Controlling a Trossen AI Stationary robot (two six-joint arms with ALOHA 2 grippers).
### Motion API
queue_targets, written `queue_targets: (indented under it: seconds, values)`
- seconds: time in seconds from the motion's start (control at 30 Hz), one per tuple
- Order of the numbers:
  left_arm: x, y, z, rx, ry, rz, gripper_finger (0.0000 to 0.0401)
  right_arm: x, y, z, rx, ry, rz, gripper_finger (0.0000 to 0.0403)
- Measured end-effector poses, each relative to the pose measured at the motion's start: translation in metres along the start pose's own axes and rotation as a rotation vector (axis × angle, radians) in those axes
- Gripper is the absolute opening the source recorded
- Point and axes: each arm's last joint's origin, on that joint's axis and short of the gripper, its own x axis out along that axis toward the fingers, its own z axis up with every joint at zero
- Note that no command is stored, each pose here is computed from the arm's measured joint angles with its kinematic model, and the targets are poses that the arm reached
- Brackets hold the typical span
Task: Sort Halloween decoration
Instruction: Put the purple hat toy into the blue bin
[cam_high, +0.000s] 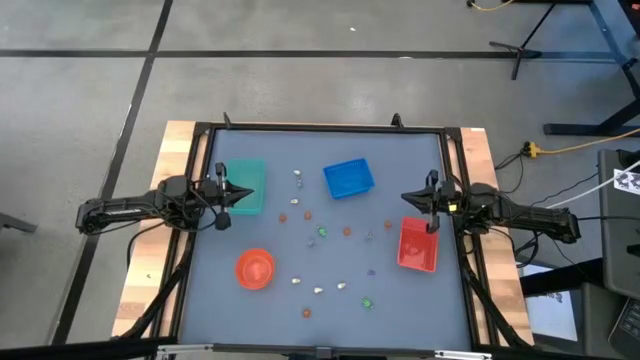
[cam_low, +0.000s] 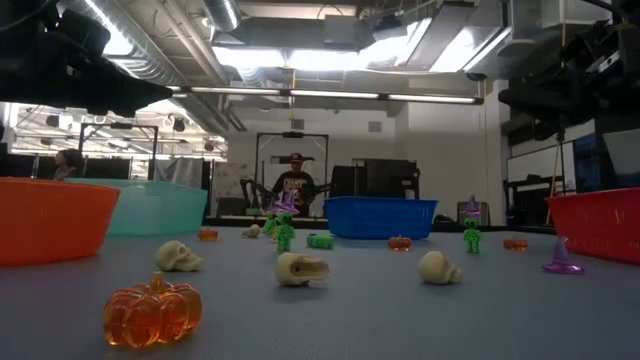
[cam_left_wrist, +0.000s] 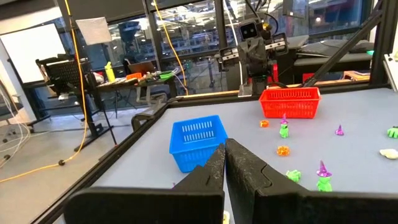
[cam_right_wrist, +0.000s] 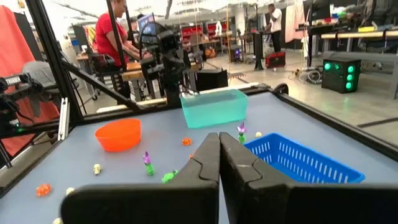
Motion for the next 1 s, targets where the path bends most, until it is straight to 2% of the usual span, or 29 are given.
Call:
queue_targets:
  seconds: [0.13,0.23,0.4,0.5,0.6,0.7,1.0]
  values:
    - [0.0,0.0,0.0,-0.001,0.0,0.0,0.0,0.0,0.001,0.005,0.064,-0.051,0.008,0.0002]
    - [0.0,0.0,0.0,-0.001,-0.001,0.0,0.0,0.0,0.001,0.01,0.131,-0.1,0.019,0.0025]
    - [0.0,0.0,0.0,-0.001,-0.001,0.0,0.0,-0.002,0.003,0.021,0.182,-0.181,0.04,0.0113]
    - [0.0,0.0,0.0,-0.001,0.0,0.0,0.0,-0.006,0.005,0.042,0.183,-0.236,0.052,0.0167]
    - [0.0,0.0,0.0,-0.001,0.0,0.0,0.0,-0.009,0.009,0.066,0.144,-0.258,0.085,0.0204]
    - [0.0,0.0,0.0,-0.001,-0.001,0.0,0.0,-0.008,0.013,0.088,0.098,-0.2,0.098,0.0221]
    - [0.0,0.0,0.0,-0.001,-0.001,0.0,0.0,0.026,0.021,0.137,0.053,0.146,0.08,0.0225]
